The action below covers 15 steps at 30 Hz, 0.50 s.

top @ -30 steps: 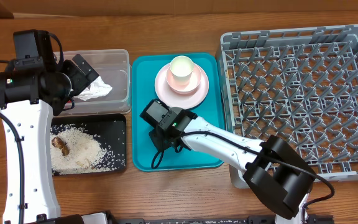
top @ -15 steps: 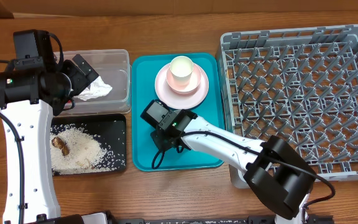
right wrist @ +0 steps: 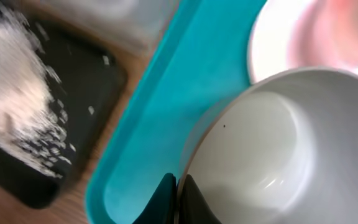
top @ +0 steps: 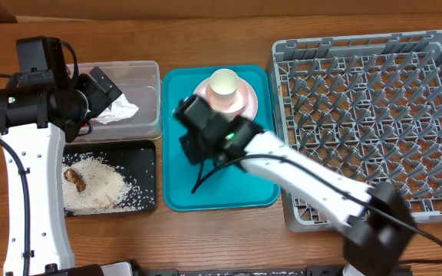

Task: Sort waste into correct bins and load items into the dishwasher
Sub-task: 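Carry the bowl with the right gripper into the dish rack's back row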

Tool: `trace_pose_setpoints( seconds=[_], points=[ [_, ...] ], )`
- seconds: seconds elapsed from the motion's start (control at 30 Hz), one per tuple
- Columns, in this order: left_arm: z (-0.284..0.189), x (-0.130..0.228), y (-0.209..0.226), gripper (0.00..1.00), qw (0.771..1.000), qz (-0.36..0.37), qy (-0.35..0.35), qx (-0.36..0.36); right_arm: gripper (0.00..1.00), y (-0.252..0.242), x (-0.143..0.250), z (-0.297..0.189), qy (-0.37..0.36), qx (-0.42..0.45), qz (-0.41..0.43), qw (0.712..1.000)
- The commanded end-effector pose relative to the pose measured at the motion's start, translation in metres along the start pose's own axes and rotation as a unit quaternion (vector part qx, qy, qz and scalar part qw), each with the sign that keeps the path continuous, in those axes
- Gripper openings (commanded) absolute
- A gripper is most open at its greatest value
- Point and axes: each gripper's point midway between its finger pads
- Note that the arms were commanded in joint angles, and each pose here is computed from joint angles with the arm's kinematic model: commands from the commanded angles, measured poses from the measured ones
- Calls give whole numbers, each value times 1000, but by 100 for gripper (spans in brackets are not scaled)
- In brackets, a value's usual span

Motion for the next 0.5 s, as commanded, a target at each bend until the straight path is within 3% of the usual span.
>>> trace_pose_setpoints(
  seconds=[0.0,0.17,0.27,0.47],
  points=[
    [2,-1,-1,100,1000,8,3,3,4,-5,-57,-74,-71,-69,19,995],
    [2,-1,-1,100,1000,9,3,2,4,-42,-101,-134,-102,-187,52,976],
    [2,-1,-1,100,1000,8,3,3,4,-72,-124,-172,-111,-296,64,947],
    [2,-1,-1,100,1000,9,3,3,4,-143,-147,-216,-134,-413,85,897]
  ],
)
Point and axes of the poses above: each gripper's point midway between its finger pads, its own z axis out along the fingers, its own y axis along the line the jaws close on, x = y × z, and after that the axes turned 15 degrees about z, right-handed
